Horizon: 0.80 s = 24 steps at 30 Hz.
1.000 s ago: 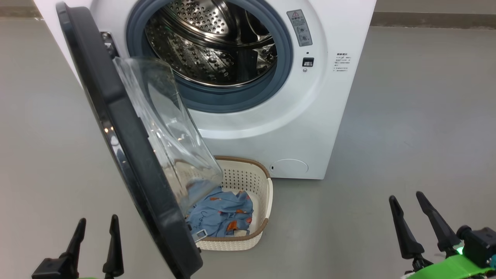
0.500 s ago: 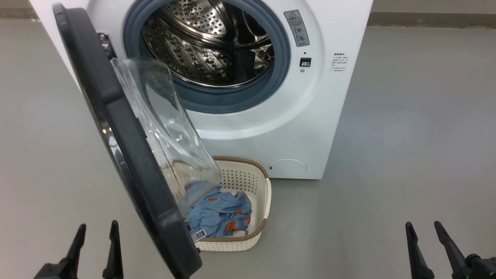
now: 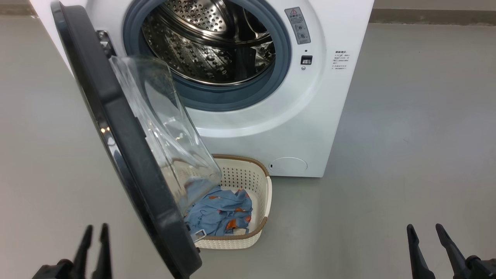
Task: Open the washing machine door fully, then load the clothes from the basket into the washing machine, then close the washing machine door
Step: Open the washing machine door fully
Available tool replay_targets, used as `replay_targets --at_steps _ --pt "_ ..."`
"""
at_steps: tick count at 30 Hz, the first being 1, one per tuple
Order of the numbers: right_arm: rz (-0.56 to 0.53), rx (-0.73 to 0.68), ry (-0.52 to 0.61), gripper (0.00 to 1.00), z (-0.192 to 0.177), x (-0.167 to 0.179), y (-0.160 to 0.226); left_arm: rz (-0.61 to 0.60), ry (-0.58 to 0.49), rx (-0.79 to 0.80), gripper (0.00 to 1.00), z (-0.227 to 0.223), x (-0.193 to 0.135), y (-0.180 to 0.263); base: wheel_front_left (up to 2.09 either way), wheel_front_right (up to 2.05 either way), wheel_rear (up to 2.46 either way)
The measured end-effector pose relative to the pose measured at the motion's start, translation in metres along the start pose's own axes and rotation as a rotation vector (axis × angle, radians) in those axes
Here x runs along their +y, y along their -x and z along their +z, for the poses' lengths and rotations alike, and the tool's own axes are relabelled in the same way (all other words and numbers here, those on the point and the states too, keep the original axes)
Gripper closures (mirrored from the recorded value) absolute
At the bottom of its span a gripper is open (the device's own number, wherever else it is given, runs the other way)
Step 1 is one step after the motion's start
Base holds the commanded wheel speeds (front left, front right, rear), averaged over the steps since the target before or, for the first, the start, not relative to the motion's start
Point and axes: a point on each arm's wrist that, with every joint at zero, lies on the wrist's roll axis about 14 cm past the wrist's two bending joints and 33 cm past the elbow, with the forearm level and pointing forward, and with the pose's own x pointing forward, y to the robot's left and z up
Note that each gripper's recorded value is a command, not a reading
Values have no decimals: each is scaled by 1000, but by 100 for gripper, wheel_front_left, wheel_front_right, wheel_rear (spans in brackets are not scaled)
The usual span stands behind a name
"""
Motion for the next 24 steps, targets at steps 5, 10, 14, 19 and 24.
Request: replay_targets --at_steps 5,10,14,19,24 --pt "2 1 2 0 0 0 -1 13 23 10 100 -4 3 1 0 0 0" --pt "4 -1 3 0 1 1 -1 76 49 -14 100 3 22 3 0 0 0" --pt "8 -2 3 0 1 2 -1 172 58 -92 100 27 48 4 0 0 0" --pt "11 12 6 0 -3 2 0 201 44 -262 100 81 53 -1 0 0 0" --pt "27 10 6 0 -3 7 -4 143 30 -427 100 135 27 0 0 0 0"
